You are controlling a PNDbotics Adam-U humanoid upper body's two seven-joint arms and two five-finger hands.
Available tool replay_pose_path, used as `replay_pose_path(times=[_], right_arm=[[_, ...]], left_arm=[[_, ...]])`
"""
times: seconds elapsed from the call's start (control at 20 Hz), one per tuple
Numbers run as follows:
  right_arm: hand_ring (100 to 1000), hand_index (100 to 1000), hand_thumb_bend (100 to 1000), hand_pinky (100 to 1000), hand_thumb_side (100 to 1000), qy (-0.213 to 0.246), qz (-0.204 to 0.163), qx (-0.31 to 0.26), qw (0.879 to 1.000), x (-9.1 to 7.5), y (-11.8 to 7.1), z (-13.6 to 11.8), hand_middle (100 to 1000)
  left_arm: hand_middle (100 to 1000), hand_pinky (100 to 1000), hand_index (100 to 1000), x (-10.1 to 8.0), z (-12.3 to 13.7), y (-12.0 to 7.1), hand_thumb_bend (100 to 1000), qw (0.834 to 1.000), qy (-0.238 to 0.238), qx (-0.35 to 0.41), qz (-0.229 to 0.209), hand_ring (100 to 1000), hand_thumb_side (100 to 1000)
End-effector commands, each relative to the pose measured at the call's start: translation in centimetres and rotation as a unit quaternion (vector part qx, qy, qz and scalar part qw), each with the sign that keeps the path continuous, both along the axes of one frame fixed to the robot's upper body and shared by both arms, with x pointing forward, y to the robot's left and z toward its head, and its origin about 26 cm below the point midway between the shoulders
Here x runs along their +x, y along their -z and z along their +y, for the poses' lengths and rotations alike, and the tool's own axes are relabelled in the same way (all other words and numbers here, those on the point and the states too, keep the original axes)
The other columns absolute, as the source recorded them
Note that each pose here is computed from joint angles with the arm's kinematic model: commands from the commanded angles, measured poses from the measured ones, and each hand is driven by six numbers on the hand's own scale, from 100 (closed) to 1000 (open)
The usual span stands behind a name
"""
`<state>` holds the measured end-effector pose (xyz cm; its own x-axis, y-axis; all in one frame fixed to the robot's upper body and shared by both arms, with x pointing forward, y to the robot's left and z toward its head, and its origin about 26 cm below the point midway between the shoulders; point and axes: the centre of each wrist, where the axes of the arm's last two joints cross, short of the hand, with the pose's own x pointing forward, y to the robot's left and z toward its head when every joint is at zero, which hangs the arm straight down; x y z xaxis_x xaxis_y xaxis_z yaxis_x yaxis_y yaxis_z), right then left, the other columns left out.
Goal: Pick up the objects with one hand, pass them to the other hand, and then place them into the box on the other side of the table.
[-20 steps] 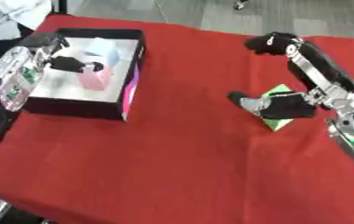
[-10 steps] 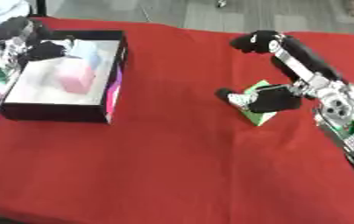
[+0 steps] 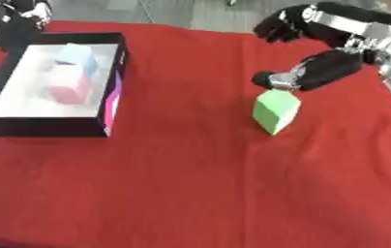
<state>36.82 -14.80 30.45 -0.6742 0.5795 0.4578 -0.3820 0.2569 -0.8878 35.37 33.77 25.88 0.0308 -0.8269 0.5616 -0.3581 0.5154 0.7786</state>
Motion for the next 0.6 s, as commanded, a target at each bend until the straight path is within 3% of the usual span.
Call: replay_pose_path(times=[0.05, 0.35, 0.6], right_arm=[[870, 827, 465, 915, 281, -0.012, -0.001, -0.036, 0.999, 0.6, -2.2, -1.1, 813], [883, 834, 505, 926, 271, -0.003, 0.001, -0.101, 0.995, 2.6, -4.0, -1.9, 826], [901, 841, 523, 938, 227, 0.002, 0.008, -0.157, 0.987, 4.1, -4.5, -2.5, 843]], left_arm=[[668, 718, 703, -0.6, 0.2, -1.2, 100, 0.998, 0.007, -0.043, -0.046, 756, 847], [652, 721, 689, -0.6, 0.1, -0.5, 100, 0.988, 0.022, -0.133, -0.074, 749, 888], [654, 725, 691, -0.5, 0.0, -0.4, 100, 0.983, 0.022, -0.160, -0.082, 751, 892]])
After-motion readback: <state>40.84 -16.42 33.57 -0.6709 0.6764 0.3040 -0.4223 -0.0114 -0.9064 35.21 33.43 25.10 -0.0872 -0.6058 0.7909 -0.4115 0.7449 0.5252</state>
